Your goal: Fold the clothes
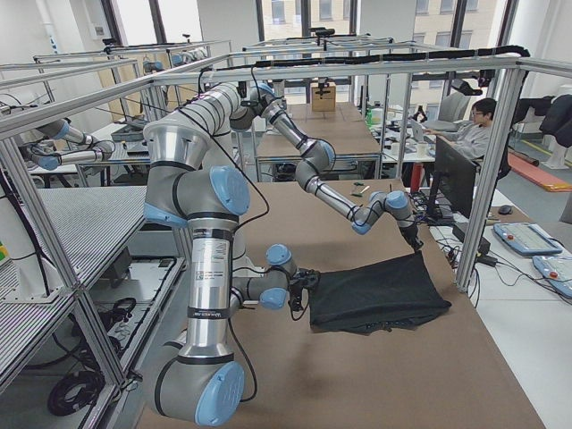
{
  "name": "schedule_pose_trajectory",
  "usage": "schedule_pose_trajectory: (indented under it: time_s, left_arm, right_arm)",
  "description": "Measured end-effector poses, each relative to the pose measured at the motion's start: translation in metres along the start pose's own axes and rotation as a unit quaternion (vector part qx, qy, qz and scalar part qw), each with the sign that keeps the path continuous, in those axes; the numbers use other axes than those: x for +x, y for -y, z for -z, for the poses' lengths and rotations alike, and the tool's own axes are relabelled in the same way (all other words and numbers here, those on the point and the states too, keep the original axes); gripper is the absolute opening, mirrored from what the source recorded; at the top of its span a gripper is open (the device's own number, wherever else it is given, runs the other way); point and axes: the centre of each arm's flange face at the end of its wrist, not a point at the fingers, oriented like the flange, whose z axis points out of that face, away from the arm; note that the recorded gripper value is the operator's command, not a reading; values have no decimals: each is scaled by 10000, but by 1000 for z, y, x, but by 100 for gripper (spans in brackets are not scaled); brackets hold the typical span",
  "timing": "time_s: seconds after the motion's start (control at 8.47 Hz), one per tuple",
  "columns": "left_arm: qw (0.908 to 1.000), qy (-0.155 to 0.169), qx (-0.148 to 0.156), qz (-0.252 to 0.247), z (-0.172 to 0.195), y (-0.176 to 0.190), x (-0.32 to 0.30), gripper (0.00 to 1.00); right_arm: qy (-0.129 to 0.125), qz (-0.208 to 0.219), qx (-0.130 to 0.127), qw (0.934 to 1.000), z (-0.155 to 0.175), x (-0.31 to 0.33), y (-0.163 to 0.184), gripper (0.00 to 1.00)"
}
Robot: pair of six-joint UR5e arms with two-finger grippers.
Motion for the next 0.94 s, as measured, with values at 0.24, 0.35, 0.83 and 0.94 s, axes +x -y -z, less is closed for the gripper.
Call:
schedule_pose_trajectory:
  time_s: [0.24, 0.35, 0.83, 0.94]
  left_arm:
    - [9998, -164, 72, -7, 12, 3, 6, 88]
    - [9996, -280, 99, 16, 17, 1, 2, 88]
    - [9983, -549, 144, 92, 32, -4, -16, 87]
    - [9981, -593, 144, 90, 33, -6, -24, 87]
  right_arm:
    - [-19, 13, 122, 9999, -9, -5, 0, 94]
    - [-89, 16, 155, 9998, -20, -6, 1, 92]
    - [-548, 483, 155, 9972, -47, -20, -3, 23]
    - [-693, 1158, 104, 9908, -51, -29, -4, 26]
